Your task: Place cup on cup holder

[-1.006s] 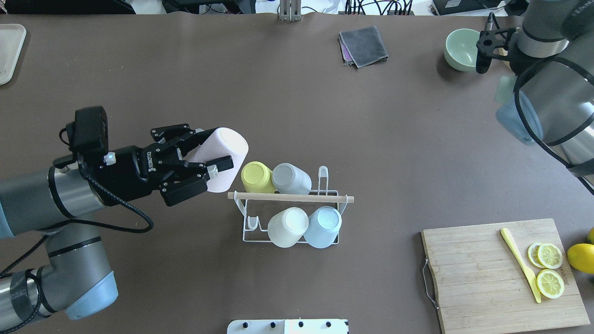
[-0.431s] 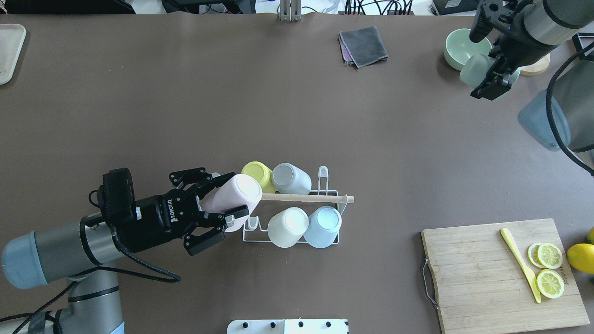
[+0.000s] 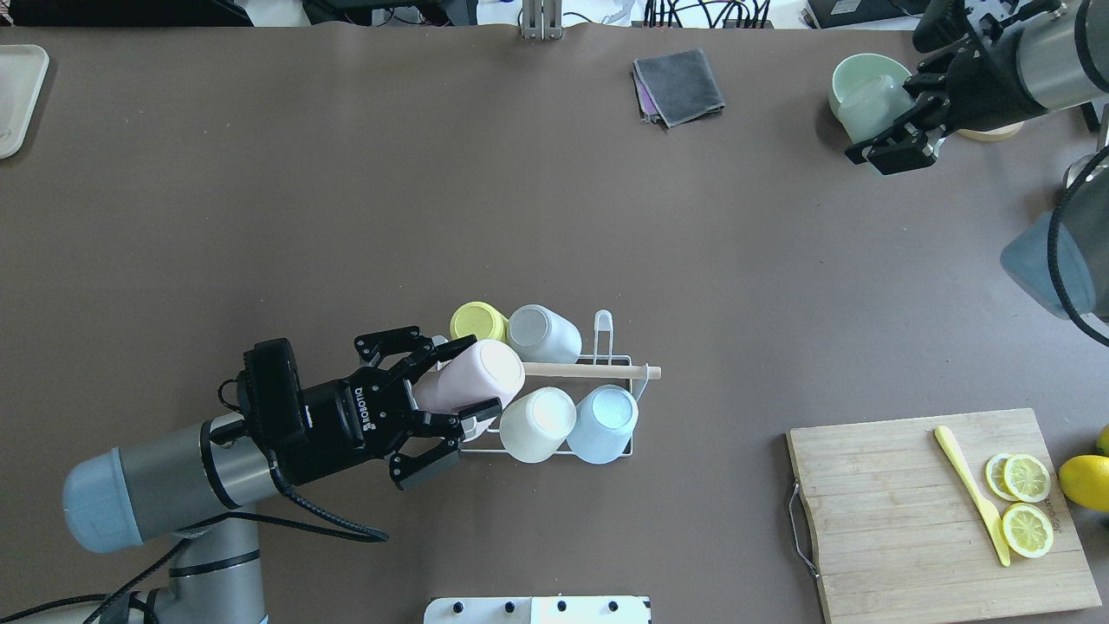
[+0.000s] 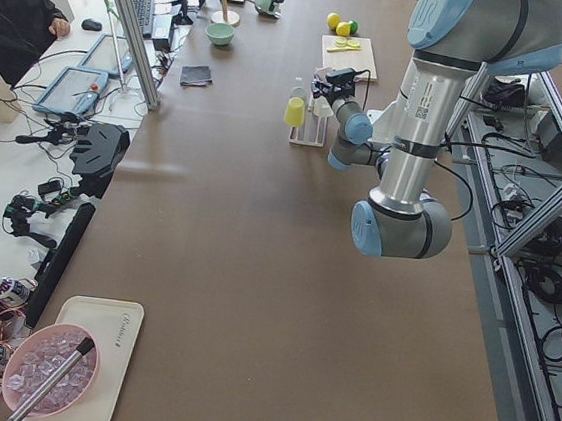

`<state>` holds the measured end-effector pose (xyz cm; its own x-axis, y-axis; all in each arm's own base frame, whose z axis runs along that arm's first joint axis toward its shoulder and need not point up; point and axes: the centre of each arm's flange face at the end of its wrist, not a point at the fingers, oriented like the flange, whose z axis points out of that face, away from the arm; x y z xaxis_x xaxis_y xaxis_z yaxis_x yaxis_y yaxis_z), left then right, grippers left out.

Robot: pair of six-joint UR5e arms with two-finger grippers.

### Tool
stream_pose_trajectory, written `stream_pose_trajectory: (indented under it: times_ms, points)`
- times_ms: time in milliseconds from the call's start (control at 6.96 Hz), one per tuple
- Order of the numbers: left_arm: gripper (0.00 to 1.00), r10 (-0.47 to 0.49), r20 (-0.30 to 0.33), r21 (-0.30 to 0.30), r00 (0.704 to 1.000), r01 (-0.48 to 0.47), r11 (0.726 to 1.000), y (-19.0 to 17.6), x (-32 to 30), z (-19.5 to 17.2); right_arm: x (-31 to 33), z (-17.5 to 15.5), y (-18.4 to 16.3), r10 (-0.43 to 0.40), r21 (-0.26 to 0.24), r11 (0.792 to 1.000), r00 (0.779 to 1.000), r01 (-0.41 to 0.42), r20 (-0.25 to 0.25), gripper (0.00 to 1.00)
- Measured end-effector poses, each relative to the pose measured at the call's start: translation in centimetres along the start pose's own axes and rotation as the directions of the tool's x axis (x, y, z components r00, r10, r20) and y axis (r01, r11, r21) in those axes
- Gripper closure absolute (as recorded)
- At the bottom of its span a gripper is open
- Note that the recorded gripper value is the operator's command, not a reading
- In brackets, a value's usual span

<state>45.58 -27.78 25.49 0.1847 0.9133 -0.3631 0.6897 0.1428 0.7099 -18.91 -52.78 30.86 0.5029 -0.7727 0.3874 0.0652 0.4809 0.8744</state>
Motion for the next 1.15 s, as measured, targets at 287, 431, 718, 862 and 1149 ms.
stream_pose_trajectory:
  times_ms: [287, 431, 718, 862, 1149]
  points:
    - [1.0, 0.008, 0.032, 0.0, 0.999, -0.008, 1.0, 0.8, -0.3, 0.3, -2.0, -1.0, -1.2, 0.15, 0.208, 0.967, 0.989, -0.147, 0.0, 1.0]
    - [1.0, 0.012, 0.035, -0.002, 0.999, -0.012, 1.0, 1.2, -0.3, 0.1, -3.4, -0.4, -1.6, 0.201, 0.274, 0.941, 0.98, -0.198, 0.018, 1.0]
    - [1.0, 0.025, 0.037, -0.007, 0.999, -0.024, 1.0, 1.6, -0.4, -0.2, -5.8, 2.3, -1.5, 0.223, 0.292, 0.929, 0.974, -0.227, 0.048, 1.0]
    - [1.0, 0.028, 0.038, -0.013, 0.999, -0.027, 1.0, 1.9, -0.4, -0.3, -6.6, 3.6, -1.4, 0.219, 0.295, 0.928, 0.974, -0.226, 0.057, 1.0]
    - [1.0, 0.03, 0.041, -0.024, 0.999, -0.03, 0.999, 2.6, -0.6, -0.3, -11.1, 6.3, -2.9, 0.198, 0.338, 0.917, 0.978, -0.211, 0.071, 1.0]
